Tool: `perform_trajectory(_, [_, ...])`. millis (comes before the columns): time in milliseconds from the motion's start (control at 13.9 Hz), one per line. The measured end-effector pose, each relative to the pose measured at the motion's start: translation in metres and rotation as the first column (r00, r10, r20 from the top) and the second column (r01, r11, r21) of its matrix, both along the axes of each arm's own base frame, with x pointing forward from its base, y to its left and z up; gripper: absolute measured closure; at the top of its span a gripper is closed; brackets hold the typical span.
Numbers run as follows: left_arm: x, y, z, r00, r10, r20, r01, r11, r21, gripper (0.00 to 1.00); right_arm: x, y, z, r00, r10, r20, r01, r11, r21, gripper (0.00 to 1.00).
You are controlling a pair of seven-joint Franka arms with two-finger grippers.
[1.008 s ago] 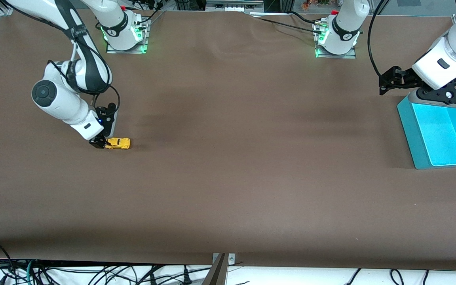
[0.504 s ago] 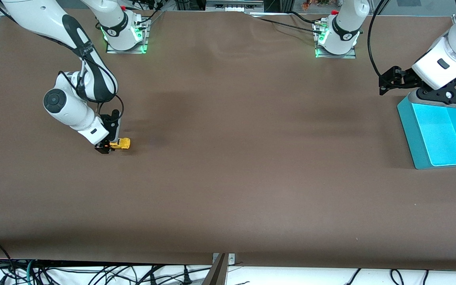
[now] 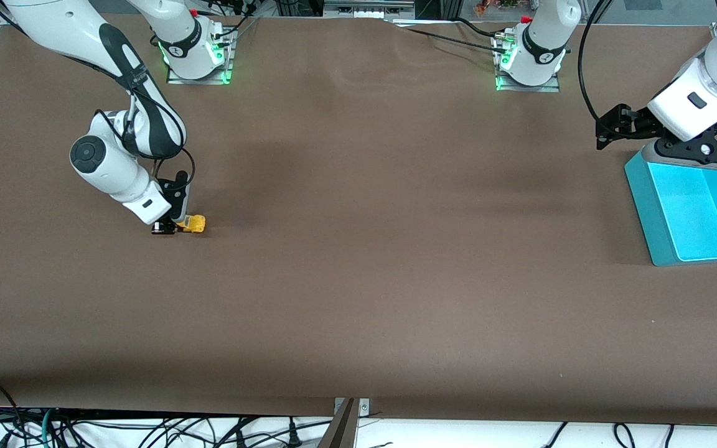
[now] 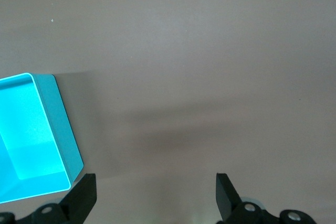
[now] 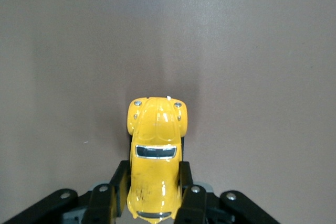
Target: Wind and store yellow beetle car
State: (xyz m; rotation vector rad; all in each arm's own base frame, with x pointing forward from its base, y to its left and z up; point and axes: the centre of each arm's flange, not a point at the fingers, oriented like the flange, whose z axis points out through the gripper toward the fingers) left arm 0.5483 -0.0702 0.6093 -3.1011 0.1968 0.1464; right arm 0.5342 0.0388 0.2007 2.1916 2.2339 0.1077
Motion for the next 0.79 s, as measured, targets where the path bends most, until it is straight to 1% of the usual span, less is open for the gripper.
perform_trajectory(144, [0.000,0.000,0.000,1.000,0.000,0.000,0.000,1.000,0.000,0.00,0.001,0.000,0.001,1.000,0.027,0.004,-0.027,1.000,-0.001,0.58])
perform_trajectory(360, [0.000,0.000,0.000,1.000,0.000,0.000,0.000,1.000,0.000,0.00,0.010,0.013,0.012,0.998,0.057,0.021,-0.057,0.998,0.006,0.58])
perform_trajectory(576, [0.000,0.000,0.000,1.000,0.000,0.000,0.000,1.000,0.000,0.00,0.018,0.038,0.024,0.997,0.077,0.004,-0.077,0.997,0.020,0.58])
perform_trajectory(792, [0.000,0.000,0.000,1.000,0.000,0.000,0.000,1.000,0.000,0.00,0.014,0.042,0.014,0.997,0.080,-0.024,-0.079,0.997,0.022,0.58])
